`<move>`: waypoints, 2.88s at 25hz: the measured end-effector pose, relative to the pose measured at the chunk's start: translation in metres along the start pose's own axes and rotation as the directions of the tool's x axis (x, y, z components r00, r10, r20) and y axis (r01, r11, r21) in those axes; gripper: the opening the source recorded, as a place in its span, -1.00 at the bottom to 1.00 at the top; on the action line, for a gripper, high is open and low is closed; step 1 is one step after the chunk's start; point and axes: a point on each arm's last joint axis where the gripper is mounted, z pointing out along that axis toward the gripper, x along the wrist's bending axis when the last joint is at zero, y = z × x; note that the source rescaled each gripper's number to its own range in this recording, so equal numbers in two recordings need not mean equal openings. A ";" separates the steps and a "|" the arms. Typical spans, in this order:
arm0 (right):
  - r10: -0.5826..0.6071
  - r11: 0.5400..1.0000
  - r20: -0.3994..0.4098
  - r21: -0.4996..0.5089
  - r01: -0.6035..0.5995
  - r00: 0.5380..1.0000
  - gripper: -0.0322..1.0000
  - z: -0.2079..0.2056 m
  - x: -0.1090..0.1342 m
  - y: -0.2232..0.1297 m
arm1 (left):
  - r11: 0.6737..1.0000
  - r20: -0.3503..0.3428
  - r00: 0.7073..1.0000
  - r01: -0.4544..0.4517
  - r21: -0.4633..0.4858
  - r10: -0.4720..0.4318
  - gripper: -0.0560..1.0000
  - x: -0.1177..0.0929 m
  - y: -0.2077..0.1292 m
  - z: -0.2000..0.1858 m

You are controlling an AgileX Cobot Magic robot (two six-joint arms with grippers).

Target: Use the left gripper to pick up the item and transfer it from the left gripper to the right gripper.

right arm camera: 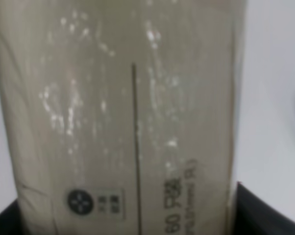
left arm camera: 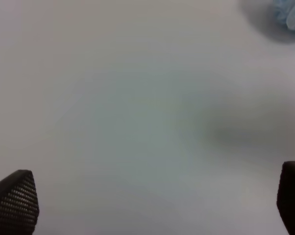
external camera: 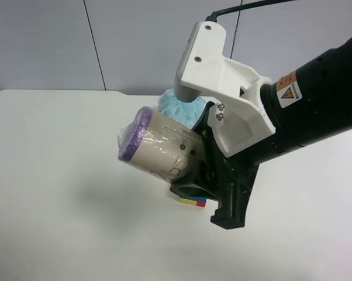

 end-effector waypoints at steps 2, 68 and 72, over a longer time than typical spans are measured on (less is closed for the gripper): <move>0.001 1.000 0.002 -0.003 -0.001 1.000 -0.93 0.000 0.000 0.000 | 1.000 0.000 1.000 0.006 0.016 -0.006 0.97 0.000 -0.004 0.007; 0.708 0.465 0.473 0.246 -0.851 0.524 -0.93 0.056 -0.151 -0.199 | 1.000 -0.001 1.000 0.016 -0.002 -0.016 0.98 0.000 -0.003 0.007; 0.716 0.447 0.469 0.260 -0.856 0.517 -0.93 0.062 -0.150 -0.204 | 1.000 -0.001 1.000 0.016 -0.002 -0.016 0.98 0.000 -0.003 0.007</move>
